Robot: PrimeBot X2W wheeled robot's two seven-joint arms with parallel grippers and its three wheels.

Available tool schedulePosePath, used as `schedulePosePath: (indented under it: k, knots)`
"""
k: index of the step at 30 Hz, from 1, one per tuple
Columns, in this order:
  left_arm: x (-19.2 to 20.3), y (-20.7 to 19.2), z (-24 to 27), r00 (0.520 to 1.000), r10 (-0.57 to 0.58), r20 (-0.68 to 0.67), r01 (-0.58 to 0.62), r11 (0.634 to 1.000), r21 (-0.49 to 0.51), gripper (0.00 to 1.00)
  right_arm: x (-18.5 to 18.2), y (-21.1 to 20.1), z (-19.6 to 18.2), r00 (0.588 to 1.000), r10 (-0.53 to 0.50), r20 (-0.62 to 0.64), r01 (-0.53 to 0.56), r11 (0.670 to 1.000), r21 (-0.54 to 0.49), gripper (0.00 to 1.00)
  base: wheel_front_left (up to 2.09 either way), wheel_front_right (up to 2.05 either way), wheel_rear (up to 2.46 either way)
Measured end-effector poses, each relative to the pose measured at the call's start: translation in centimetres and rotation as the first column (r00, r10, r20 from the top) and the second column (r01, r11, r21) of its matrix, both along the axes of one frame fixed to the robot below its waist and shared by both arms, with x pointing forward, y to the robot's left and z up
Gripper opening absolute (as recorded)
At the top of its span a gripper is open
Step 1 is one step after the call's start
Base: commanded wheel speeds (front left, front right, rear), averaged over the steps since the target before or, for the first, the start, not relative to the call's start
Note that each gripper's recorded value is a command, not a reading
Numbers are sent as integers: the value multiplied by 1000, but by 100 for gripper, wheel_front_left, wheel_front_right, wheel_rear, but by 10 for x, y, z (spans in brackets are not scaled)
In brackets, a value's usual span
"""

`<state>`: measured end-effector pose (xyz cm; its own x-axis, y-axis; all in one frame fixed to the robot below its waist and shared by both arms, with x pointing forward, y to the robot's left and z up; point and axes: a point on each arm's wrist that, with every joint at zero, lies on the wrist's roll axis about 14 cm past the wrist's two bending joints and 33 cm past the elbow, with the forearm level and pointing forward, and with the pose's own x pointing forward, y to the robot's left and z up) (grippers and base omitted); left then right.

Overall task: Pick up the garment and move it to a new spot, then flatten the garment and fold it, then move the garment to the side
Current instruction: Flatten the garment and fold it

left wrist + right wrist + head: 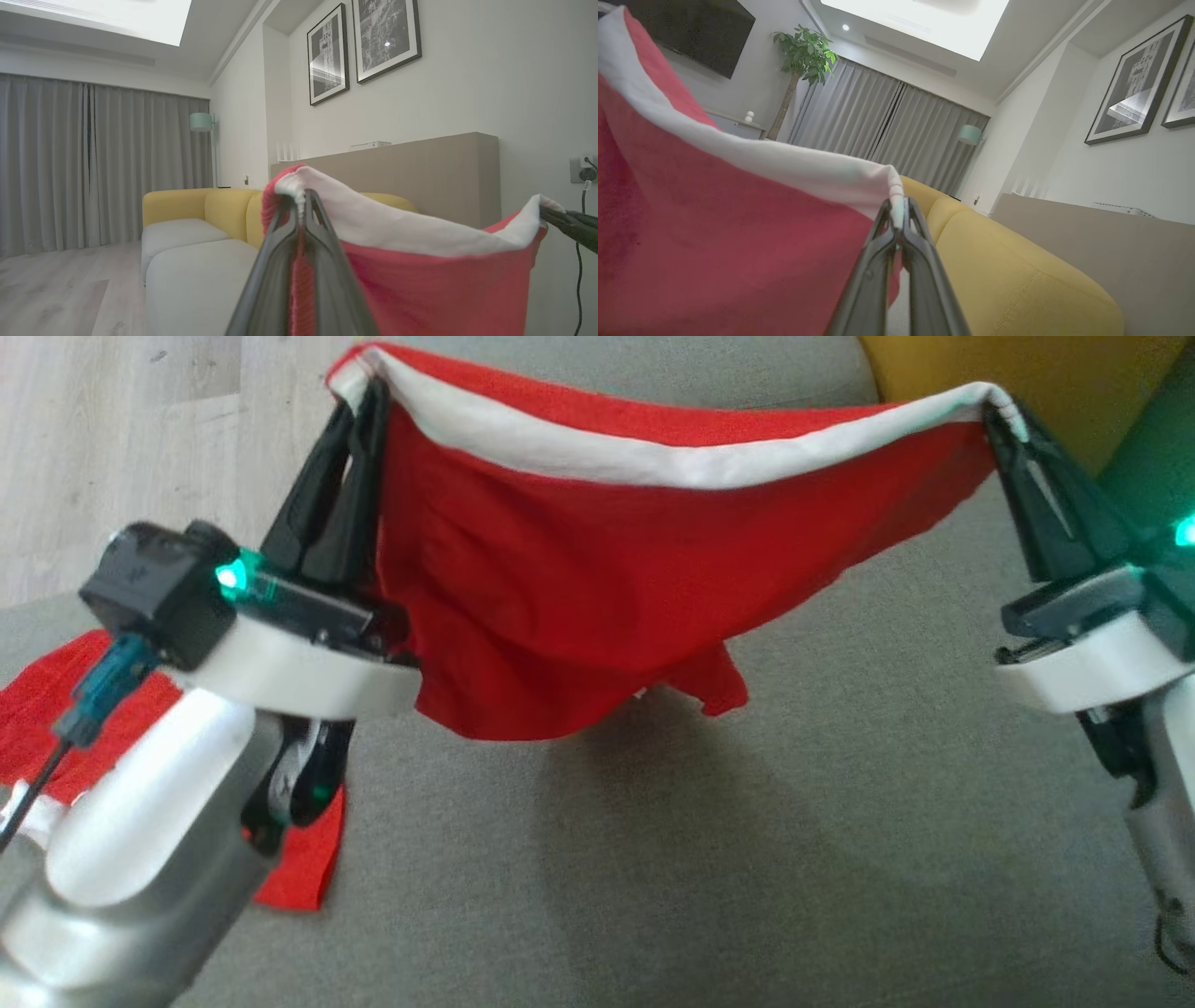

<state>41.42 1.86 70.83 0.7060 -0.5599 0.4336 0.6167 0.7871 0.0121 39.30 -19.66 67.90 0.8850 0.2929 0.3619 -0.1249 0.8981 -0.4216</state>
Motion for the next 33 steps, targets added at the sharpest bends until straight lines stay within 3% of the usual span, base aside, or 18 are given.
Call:
schedulePosePath:
  k: [9, 14, 22, 27, 33]
  knots:
    - [-9, -2, 1, 999, -32, -27, 31, 999, -21, 0, -7, -18, 9, 998, -56, 19, 56, 998, 25, 0, 0, 0, 0]
    - [11, -9, -13, 995, -46, -90, 50, 998, 46, 0, 10, -23, -10, 995, -75, -72, 78, 996, 44, 0, 0, 0, 0]
    - [116, -17, -28, 990, -30, -138, 52, 986, 159, 0, 108, -28, -13, 986, -82, -146, 84, 996, 11, 0, 0, 0, 0]
    - [188, -25, -31, 993, -4, -118, 22, 988, 153, 0, 176, -38, -3, 987, -116, -108, 112, 993, -49, 0, 0, 0, 0]
    - [236, -37, -23, 1000, -5, -21, 7, 997, 83, 0, 228, -55, -8, 983, -168, -76, 163, 984, -66, 0, 0, 0, 0]
